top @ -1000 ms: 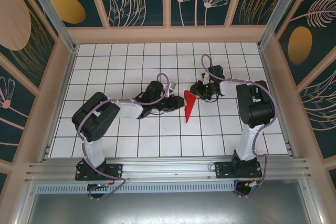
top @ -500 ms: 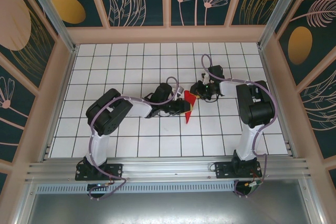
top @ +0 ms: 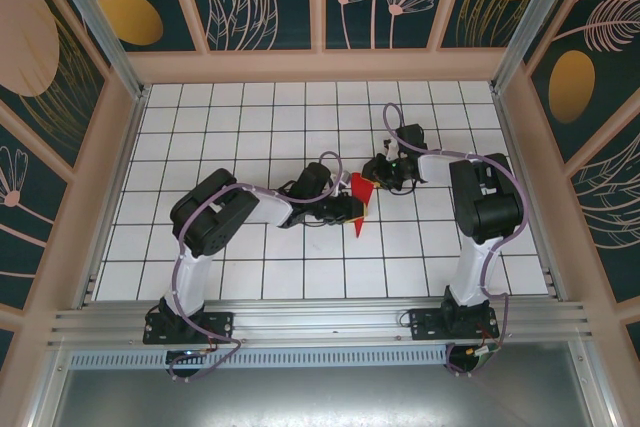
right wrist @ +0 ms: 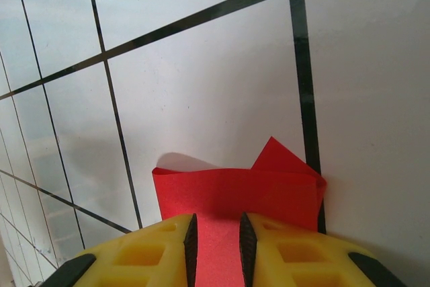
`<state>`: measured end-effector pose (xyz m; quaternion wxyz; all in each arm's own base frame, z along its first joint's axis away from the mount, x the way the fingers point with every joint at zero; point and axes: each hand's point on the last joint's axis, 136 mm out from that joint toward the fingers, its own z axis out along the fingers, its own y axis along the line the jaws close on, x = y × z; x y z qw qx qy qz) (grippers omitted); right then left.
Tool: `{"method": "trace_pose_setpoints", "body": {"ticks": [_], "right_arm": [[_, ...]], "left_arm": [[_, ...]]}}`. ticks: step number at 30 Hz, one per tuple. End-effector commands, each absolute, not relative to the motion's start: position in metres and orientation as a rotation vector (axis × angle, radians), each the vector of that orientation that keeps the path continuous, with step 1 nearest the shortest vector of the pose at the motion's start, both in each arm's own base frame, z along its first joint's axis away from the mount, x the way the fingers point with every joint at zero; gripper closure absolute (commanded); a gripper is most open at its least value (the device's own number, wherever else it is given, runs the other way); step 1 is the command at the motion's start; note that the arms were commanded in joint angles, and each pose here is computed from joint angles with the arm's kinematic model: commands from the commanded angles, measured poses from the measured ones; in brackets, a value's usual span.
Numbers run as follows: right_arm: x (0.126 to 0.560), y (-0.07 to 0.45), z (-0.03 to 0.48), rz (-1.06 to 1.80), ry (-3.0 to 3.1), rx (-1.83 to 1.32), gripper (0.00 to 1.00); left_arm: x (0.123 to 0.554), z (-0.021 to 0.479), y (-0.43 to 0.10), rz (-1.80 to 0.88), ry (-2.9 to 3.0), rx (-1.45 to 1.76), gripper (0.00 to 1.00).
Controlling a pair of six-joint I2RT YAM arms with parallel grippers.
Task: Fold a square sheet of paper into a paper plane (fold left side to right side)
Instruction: Fold the wing for the fifth time at the center of the table.
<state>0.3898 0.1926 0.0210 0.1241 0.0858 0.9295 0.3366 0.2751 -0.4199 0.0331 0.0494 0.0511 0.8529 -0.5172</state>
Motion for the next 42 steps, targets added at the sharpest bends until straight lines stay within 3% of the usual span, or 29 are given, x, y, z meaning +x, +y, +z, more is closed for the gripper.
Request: {"method": "trace_pose_setpoints", "body": {"ticks": [1, 12, 20, 26, 32, 42], "right_arm": [[0.375, 0.183, -0.014, 0.850, 2.823, 0.275, 0.74], [0.382, 0.185, -0.004, 0.861, 2.787, 0.261, 0.81], [0.402, 0.182, 0.066, 0.908, 2.544, 0.197, 0.88], [0.382, 0.174, 0.095, 0.944, 2.482, 0.153, 0.96], [0.349, 0.194, 0.081, 1.122, 2.499, 0.114, 0.97], [0.347, 0.203, 0.040, 1.128, 2.586, 0.107, 0.97]], "left_arm": [[0.266, 0.018, -0.423, -1.547, 2.675, 0.149, 0.77], [0.257, -0.016, -0.415, -1.237, 2.855, 0.200, 0.80], [0.257, -0.040, -0.404, -1.006, 2.945, 0.231, 0.83], [0.254, -0.050, -0.400, -0.960, 2.972, 0.221, 0.86], [0.255, -0.049, -0.400, -0.961, 2.968, 0.218, 0.86], [0.256, -0.048, -0.401, -0.964, 2.966, 0.223, 0.88]]}}
